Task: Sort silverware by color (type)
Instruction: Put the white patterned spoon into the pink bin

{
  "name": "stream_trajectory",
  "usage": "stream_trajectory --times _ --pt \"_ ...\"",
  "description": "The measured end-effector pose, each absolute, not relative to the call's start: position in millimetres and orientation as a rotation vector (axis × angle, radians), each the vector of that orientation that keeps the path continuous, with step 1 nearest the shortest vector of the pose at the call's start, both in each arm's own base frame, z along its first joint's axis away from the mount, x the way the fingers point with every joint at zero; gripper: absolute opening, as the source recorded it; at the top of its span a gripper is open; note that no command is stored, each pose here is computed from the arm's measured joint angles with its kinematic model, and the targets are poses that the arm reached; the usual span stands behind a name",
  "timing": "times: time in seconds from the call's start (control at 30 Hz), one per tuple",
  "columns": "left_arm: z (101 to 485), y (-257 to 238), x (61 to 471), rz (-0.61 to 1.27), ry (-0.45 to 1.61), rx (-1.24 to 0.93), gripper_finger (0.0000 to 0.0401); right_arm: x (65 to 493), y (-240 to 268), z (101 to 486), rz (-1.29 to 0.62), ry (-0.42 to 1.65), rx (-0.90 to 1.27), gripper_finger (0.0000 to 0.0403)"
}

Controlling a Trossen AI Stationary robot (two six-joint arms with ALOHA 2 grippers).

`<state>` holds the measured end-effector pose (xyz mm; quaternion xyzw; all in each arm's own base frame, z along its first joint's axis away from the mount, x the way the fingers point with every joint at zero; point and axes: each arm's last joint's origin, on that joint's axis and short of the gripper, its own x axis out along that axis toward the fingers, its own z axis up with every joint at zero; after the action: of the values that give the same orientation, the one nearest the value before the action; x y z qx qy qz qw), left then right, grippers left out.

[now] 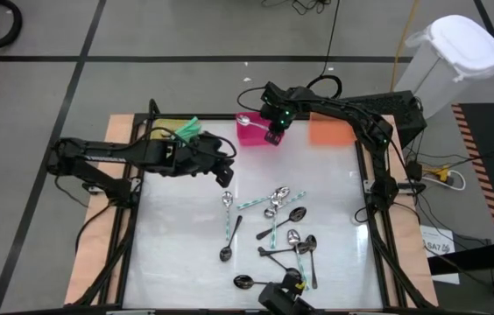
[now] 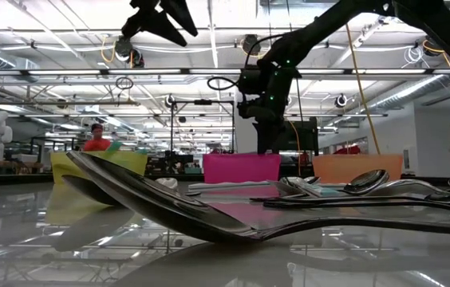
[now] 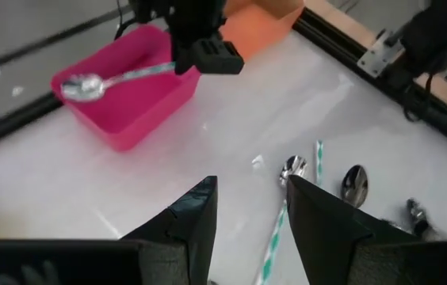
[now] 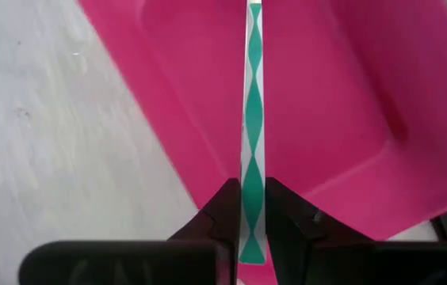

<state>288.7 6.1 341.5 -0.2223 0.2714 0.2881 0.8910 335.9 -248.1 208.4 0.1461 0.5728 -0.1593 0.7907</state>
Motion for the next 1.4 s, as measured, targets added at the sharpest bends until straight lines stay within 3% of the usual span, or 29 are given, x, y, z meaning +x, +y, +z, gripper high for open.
stream_trajectory --times 0.4,0.93,1.2,1.4 --pt "334.7 11.3 282.4 0.619 0.662 -0.47 0.0152 337.3 -249.3 202.4 -0.331 1.247 0.299 0.004" --pt "336.3 9.7 281.3 0.605 0.652 -0.527 0.0152 336.6 -249.0 204.8 -0.383 1.25 0.313 0.0115" --pt "332.7 6.8 278.7 0.559 0.72 -0.614 0.0152 328.4 -239.2 254.0 -0.4 1.221 0.333 0.0121" --pt "321.4 6.4 261.8 0.756 0.842 -0.802 0.0152 313.9 -219.0 297.8 -0.464 1.152 0.419 0.0122"
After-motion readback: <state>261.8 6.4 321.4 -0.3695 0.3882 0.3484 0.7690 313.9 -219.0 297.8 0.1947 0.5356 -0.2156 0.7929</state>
